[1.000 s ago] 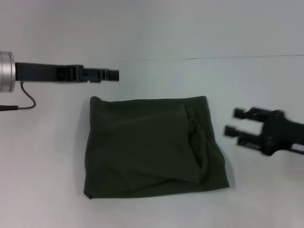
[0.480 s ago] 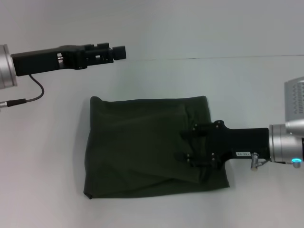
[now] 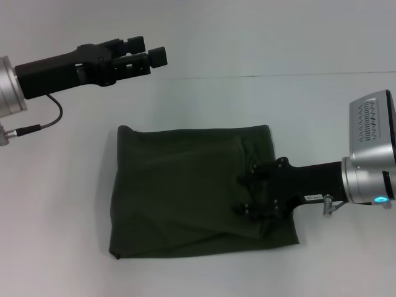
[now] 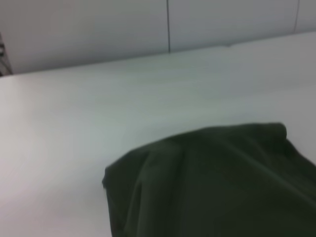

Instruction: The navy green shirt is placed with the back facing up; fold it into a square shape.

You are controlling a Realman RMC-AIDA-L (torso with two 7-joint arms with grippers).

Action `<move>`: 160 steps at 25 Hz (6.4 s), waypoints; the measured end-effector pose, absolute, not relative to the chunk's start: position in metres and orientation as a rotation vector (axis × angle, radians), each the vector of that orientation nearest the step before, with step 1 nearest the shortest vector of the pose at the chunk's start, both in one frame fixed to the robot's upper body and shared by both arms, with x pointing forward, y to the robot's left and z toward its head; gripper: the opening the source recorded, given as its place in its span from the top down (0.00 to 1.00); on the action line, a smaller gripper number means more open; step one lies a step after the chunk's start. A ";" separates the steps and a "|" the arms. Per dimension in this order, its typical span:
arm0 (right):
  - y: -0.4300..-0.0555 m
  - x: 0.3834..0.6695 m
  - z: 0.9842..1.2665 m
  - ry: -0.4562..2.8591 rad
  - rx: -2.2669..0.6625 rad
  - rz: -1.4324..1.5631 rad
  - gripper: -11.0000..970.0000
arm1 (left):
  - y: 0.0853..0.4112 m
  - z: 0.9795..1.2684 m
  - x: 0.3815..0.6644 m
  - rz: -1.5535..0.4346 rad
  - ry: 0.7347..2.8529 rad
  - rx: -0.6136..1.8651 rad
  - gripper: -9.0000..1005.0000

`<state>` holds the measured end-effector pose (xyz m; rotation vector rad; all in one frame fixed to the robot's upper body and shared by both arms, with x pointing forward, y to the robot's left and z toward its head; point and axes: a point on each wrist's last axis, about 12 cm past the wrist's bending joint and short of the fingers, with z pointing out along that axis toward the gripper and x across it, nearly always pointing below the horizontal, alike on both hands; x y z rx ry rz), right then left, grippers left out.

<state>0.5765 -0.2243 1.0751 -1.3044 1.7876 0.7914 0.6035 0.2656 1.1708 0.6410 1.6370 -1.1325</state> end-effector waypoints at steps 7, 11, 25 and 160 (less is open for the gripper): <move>-0.238 0.580 1.082 1.836 -1.369 0.718 0.34 | 0.266 1.171 0.604 -1.125 1.634 0.641 0.12; -0.247 0.585 1.094 1.837 -1.361 0.693 0.34 | 0.265 1.171 0.605 -1.116 1.634 0.638 0.12; -0.170 0.587 1.100 1.708 -1.585 0.847 0.34 | 0.269 1.157 0.595 -1.060 1.606 0.675 0.12; -0.293 0.581 1.123 2.016 -0.730 0.919 0.34 | 0.262 1.135 0.569 -1.015 1.536 0.832 0.12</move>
